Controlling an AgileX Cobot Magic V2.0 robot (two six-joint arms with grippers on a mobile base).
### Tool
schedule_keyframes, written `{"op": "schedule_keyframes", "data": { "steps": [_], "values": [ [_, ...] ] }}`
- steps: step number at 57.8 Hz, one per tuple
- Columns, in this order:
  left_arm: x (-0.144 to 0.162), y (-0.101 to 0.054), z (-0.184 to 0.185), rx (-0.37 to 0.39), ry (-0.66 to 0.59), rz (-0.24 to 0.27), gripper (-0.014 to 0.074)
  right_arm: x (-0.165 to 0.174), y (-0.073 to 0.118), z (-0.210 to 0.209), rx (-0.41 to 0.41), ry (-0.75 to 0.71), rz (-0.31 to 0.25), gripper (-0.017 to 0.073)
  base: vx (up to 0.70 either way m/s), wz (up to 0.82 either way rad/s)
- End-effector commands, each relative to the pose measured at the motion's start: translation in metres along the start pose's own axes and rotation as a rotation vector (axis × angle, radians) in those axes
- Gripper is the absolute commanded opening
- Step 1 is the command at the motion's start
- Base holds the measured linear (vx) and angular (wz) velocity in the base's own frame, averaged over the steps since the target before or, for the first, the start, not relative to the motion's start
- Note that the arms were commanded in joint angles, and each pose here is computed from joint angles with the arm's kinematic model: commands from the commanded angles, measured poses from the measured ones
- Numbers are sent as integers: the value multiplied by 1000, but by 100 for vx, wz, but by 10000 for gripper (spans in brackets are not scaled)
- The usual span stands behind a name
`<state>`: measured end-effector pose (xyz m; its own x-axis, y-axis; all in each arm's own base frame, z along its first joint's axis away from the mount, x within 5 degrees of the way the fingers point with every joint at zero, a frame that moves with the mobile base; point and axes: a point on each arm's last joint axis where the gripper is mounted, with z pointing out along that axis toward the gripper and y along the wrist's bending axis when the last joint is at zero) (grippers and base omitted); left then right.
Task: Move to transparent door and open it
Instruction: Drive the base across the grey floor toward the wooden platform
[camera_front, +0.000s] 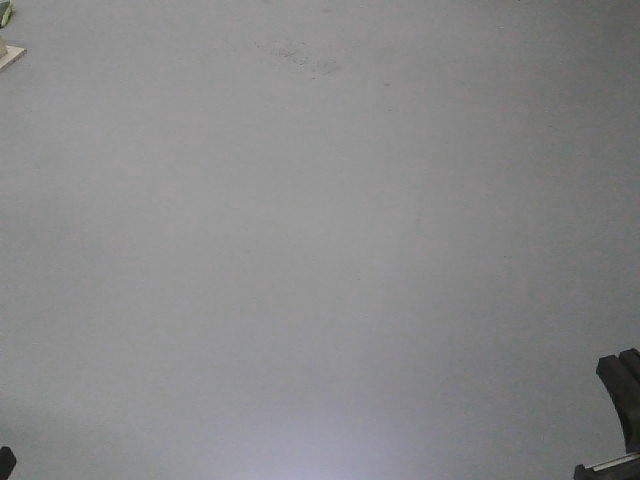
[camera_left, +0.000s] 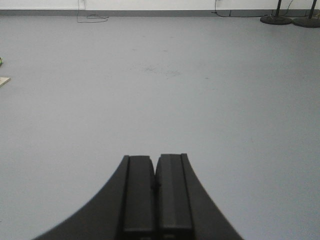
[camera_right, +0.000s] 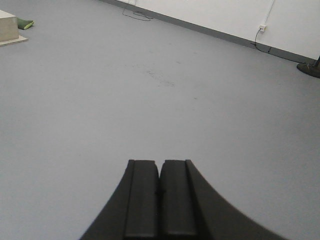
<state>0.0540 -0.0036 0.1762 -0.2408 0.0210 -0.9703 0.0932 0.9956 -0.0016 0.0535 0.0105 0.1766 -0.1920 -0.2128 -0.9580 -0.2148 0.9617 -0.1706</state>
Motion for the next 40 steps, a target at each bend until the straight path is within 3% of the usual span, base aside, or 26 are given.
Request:
{"op": "schedule_keyframes", "data": {
  "steps": [1, 40],
  "values": [
    [0, -1, 1, 14, -68, -3, 4, -3, -2, 0, 27, -76, -9, -1, 0, 0],
    [0, -1, 1, 14, -68, -3, 4, -3, -2, 0, 27, -76, -9, -1, 0, 0]
  ]
}}
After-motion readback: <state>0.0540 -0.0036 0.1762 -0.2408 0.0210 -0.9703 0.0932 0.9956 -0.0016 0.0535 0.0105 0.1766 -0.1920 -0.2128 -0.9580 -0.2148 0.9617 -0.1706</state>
